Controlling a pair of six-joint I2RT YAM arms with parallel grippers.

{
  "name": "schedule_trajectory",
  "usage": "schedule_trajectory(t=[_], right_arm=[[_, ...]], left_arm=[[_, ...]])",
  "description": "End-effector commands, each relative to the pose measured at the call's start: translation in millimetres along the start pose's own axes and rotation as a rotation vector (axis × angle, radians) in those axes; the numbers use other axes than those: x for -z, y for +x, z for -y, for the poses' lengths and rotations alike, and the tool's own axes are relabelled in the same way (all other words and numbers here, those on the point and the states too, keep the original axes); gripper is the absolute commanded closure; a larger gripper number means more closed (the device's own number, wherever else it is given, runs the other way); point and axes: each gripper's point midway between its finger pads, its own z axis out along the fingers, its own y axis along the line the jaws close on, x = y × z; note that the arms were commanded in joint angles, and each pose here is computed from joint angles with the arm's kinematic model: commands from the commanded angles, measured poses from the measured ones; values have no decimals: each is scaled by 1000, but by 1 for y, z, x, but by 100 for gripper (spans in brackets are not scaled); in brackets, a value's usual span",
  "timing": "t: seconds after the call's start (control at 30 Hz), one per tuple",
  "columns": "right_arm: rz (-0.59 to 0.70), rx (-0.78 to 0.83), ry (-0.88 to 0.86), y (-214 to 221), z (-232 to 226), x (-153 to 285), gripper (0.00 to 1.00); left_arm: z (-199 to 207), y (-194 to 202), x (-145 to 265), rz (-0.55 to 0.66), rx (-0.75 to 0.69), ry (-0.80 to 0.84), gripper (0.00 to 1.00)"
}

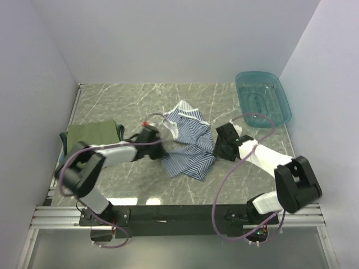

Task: Fold and stack the tank tops
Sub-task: Flatten the tank top out

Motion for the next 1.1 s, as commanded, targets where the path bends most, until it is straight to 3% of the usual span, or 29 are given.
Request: schedule_trajectory(t=[0.0, 0.1, 0.2, 0.23, 0.27, 0.33, 0.4, 0.57, 0.7, 0.87, 1.07], right_arm=[[82, 42, -141, -45, -55, 4, 40], [91, 70, -161, -56, -73, 8, 41], [118, 70, -192, -55, -78, 25, 41], [121, 71, -205, -52, -78, 30, 41], [114, 59, -217, -46, -77, 34, 41], [109, 75, -229, -27, -73, 42, 41], [90, 66, -254, -6, -70, 46, 41], [45, 106, -269, 37, -78, 50, 41], [49, 137, -244, 44, -95, 50, 41], [69, 167, -211, 49, -115, 49, 41], [33, 194, -192, 65, -127, 37, 42]], left_arm=[[-32, -31, 34, 146, 145, -21, 100], [-25, -35, 45, 141, 121, 24, 98], [-18, -40, 59, 143, 78, 23, 85], [-17, -44, 64, 160, 64, 14, 77], [-23, -41, 69, 143, 31, -23, 61], [-15, -57, 86, 194, -4, -31, 47], [-12, -66, 100, 222, -41, -53, 40], [0, -54, 103, 160, -126, -42, 48], [13, -13, 87, 95, -243, -114, 49], [17, 15, 76, 56, -253, -110, 52], [12, 21, 76, 59, -245, -119, 54]])
